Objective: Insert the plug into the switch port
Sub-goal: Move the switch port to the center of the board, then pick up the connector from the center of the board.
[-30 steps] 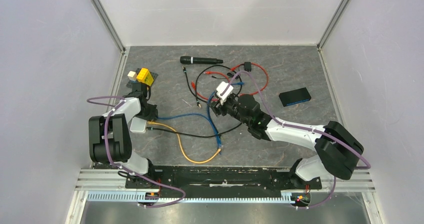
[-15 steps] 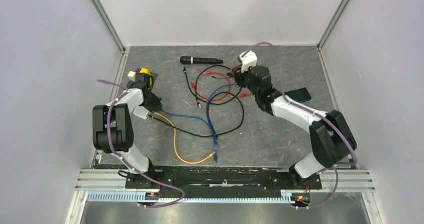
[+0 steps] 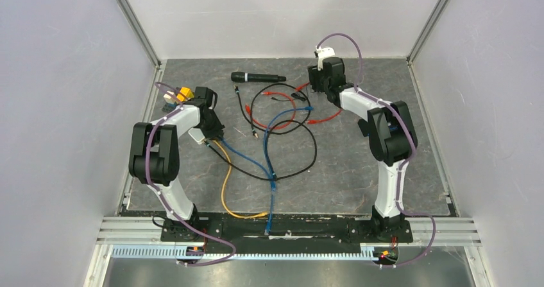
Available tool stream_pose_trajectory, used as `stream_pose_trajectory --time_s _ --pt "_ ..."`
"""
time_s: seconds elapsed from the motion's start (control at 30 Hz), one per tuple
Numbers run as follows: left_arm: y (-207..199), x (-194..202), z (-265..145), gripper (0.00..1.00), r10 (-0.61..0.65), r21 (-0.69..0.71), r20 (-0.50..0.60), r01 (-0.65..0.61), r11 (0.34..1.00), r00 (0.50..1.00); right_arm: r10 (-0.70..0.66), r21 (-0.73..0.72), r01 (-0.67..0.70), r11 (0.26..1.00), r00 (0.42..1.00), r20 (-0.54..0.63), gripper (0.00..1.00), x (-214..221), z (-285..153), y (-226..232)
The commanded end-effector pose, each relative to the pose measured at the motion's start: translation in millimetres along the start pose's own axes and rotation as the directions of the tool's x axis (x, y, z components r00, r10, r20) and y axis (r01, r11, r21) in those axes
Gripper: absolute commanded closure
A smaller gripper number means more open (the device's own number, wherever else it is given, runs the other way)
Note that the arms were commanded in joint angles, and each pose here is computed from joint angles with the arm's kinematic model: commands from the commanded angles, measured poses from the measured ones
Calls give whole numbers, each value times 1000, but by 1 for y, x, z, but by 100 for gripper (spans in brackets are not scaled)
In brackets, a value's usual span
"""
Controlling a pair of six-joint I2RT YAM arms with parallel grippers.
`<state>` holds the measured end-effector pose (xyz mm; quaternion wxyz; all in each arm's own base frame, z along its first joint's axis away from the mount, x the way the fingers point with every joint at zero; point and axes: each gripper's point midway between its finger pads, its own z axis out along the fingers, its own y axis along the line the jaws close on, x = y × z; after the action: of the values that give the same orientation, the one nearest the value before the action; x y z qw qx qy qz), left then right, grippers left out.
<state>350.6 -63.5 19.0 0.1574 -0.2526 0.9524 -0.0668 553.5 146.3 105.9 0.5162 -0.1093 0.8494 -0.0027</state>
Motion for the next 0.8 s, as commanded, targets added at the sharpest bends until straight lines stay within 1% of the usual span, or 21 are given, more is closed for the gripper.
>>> stream_pose_trajectory --time_s 0.0,0.03,0.13,0.2,0.27,0.37,0.43,0.6,0.67,0.7,0.73,0.77 --pt "-12 -10 -14 73 83 53 8 -84 995 996 29 11 -29 1000 1000 -4 30 -11 24 -8" --pt "-15 -12 -17 69 89 66 13 -90 994 996 31 9 -31 999 1000 -3 28 -13 29 -8" --pt "-24 -16 -31 58 100 108 26 -102 989 995 33 -6 -33 999 999 -19 29 -7 45 -4" --pt "-28 -18 -42 45 107 131 41 -112 985 993 38 -9 -39 999 999 -31 30 -3 54 -2" --pt "-31 -18 -54 39 118 154 59 -126 980 991 42 -15 -43 999 998 -40 31 2 62 1" --pt "-26 -12 -66 37 137 155 76 -148 977 988 43 -16 -44 999 998 -45 33 3 71 3" --pt "-22 -7 -76 36 153 159 95 -167 973 984 41 -4 -42 999 996 -77 34 11 76 1" --pt "-10 9 -99 35 168 173 127 -188 967 978 41 79 -33 996 993 -106 36 25 79 -12" --pt "-6 16 -107 35 169 181 137 -193 964 976 40 89 -29 996 992 -116 37 31 81 -13" --pt "-4 20 -110 35 171 186 137 -195 963 976 64 88 -54 995 991 -118 38 32 82 -12" --pt "-2 23 -114 35 172 191 145 -198 961 974 68 86 -57 995 990 -124 44 35 83 -11" --pt "0 26 -115 35 173 190 152 -200 961 973 71 82 -61 995 990 -125 52 35 82 -10"
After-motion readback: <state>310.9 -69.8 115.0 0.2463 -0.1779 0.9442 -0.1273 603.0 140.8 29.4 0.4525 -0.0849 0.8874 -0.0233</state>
